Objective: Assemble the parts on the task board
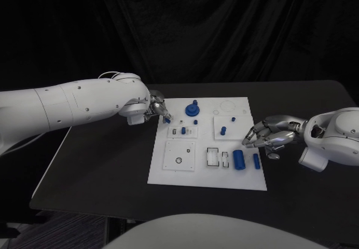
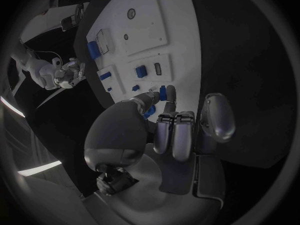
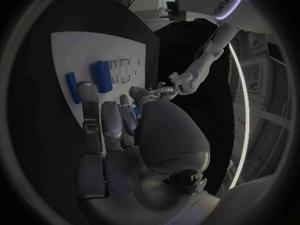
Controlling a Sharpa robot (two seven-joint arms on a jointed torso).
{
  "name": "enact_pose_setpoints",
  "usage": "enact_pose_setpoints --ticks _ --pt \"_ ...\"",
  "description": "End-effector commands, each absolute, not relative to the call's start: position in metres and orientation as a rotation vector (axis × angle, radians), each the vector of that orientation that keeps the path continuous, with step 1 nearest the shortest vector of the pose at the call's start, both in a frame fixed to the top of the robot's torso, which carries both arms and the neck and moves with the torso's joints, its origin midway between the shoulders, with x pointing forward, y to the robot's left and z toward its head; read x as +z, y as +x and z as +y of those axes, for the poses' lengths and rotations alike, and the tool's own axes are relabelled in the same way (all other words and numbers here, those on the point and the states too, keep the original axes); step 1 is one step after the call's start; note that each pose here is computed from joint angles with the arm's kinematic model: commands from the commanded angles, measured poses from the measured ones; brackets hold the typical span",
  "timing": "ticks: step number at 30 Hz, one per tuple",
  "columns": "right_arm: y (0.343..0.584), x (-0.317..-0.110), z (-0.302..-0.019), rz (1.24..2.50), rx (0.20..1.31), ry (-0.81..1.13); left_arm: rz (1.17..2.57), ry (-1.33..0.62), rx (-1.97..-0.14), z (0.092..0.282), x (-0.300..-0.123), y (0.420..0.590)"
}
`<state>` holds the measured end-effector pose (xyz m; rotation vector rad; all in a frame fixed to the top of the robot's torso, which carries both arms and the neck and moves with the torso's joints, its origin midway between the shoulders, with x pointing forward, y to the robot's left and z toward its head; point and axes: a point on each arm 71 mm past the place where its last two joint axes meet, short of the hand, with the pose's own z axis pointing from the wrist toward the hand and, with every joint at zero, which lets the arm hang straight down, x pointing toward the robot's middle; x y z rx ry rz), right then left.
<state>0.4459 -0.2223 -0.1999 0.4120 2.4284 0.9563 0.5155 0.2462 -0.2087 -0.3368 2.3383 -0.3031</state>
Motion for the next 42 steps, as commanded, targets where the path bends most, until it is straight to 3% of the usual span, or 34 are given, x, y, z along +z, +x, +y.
enact_pose_setpoints --ticks 1,12,42 --pt "0.445 -0.202 -0.223 2.446 0.940 0.419 2.337 -0.422 -0.318 0.243 -0.207 0.508" --pt "0.444 -0.202 -0.223 2.445 0.938 0.422 2.300 -0.366 -0.310 0.238 -0.206 0.498" --pt "0.444 -0.202 -0.224 2.444 0.939 0.423 2.248 -0.313 -0.332 0.227 -0.233 0.490"
